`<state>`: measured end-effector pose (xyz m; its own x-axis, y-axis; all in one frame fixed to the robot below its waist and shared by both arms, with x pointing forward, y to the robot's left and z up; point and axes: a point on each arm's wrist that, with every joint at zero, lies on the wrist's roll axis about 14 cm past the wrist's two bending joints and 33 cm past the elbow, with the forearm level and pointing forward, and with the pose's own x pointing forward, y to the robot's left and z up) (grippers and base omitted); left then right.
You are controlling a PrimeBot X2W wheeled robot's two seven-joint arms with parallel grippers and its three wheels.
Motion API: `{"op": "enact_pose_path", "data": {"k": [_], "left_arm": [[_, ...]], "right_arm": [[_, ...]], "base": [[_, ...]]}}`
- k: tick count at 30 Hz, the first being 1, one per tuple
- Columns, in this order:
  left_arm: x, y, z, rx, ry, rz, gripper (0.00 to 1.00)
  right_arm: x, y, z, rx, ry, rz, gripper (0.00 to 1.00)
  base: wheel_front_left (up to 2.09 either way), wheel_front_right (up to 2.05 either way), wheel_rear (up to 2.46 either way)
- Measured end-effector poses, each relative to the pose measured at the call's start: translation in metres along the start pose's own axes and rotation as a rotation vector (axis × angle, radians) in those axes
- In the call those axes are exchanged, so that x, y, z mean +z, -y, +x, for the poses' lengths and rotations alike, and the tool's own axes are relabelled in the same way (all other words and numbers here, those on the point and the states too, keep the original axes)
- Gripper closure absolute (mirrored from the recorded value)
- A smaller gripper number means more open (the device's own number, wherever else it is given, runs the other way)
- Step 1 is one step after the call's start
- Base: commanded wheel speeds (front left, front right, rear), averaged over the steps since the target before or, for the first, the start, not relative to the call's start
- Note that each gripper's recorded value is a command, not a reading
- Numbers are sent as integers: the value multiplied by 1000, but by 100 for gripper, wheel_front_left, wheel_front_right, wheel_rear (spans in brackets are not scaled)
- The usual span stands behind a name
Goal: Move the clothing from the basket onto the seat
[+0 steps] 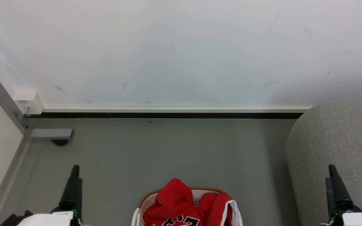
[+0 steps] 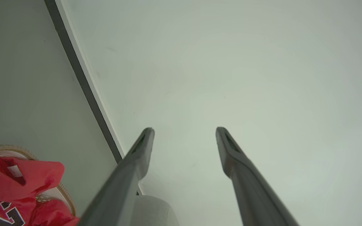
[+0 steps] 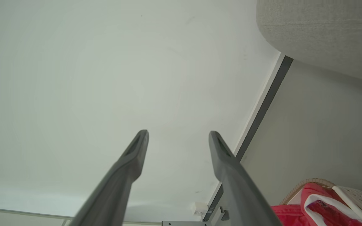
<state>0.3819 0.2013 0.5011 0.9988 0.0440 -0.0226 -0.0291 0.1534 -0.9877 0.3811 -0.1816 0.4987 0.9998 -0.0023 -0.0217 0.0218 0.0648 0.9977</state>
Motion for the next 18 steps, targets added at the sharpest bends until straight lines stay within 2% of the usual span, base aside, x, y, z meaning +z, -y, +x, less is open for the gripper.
{"op": "enact_pose_path", "data": {"k": [18], "left_arm": [[-1, 19, 1, -66, 12, 390, 0]], "right_arm": [[-17, -9, -1, 37, -34, -344, 0]], "base": [[0, 0, 0]]}}
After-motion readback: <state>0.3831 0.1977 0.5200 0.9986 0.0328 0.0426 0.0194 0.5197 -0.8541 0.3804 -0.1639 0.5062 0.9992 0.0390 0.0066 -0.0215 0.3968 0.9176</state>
